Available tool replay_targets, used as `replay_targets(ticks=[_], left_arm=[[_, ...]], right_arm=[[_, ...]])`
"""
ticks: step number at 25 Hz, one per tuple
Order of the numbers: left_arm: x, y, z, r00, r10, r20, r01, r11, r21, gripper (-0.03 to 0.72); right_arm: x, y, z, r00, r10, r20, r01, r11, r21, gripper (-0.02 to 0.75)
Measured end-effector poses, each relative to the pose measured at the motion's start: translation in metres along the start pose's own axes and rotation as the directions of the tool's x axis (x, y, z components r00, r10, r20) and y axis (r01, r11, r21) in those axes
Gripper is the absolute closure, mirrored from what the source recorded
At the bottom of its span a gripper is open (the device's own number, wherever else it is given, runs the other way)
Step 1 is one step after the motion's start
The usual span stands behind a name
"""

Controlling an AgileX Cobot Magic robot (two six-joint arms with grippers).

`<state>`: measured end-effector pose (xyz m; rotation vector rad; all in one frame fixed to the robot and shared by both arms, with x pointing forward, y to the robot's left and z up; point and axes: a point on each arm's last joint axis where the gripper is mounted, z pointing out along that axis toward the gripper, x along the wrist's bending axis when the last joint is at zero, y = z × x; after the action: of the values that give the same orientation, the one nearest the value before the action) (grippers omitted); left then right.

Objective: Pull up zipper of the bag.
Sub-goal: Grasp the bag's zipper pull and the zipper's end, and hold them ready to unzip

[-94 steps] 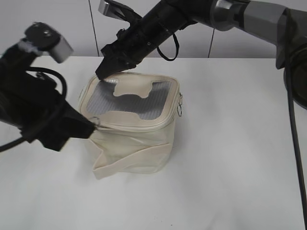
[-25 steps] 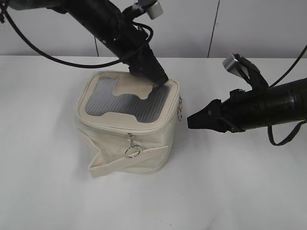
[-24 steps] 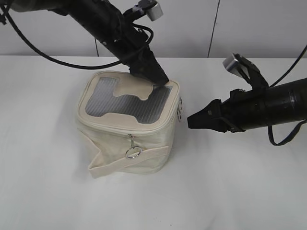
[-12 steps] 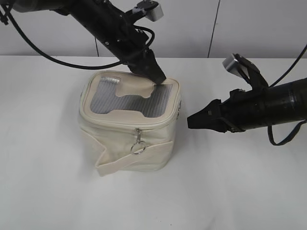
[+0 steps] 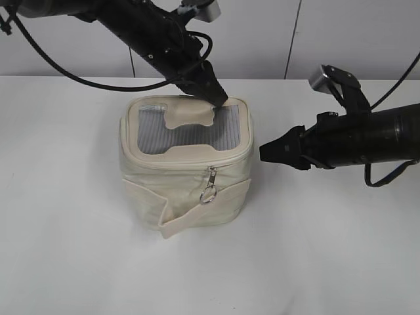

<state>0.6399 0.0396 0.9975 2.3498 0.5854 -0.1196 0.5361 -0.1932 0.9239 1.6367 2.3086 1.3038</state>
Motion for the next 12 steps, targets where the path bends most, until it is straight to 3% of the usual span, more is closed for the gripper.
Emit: replay_targets(ticks=[12], left_arm=[[0.000, 0.000, 0.000, 1.000, -0.003, 0.001, 0.003, 1.000, -0.001, 0.655]], right_arm=[[-0.001, 0.012, 0.017, 0.991, -0.129, 0.031, 0.130, 0.991, -0.010, 0.425]])
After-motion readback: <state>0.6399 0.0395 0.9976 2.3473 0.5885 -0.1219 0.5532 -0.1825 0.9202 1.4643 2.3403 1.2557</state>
